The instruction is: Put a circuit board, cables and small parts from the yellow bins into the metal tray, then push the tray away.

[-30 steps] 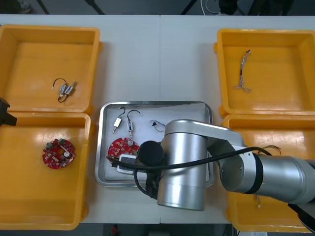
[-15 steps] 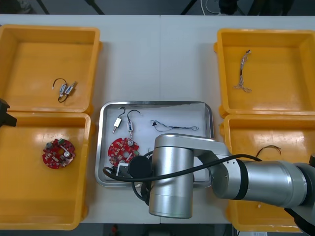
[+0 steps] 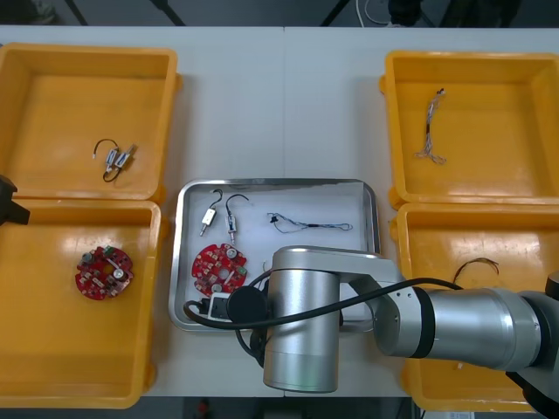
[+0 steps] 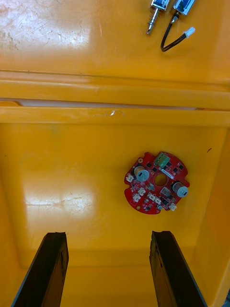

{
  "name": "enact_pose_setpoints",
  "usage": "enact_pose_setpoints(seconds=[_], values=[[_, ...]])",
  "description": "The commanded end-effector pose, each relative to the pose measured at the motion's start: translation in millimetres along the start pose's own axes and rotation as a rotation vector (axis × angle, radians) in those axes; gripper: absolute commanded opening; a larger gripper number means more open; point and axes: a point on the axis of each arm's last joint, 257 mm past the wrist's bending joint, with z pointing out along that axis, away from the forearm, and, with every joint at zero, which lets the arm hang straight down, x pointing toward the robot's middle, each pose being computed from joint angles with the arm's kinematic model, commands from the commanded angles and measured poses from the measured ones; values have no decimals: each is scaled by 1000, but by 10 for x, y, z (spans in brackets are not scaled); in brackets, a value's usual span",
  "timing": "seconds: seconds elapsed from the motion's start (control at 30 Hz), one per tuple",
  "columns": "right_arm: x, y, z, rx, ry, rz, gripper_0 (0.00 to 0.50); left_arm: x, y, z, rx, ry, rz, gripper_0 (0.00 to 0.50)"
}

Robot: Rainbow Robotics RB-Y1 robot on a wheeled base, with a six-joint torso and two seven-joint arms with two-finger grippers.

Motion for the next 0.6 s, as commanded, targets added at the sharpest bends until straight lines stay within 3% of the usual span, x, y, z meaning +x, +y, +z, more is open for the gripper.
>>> enact_pose_setpoints(seconds=[0.03, 0.1, 0.33, 0.6], values=[[-194, -3, -92, 22, -31, -70, 35, -54, 168, -159, -52, -33, 122, 500], [-202, -20, -100, 26, -32, -70, 0, -54, 168, -159, -52, -33, 122, 500], [-243, -99, -138, 44, -37, -72, 0, -54, 168, -159, -52, -33, 122, 500], [-285, -335, -213, 105, -39, -91, 0, -54, 168, -159, -52, -33, 122, 500]])
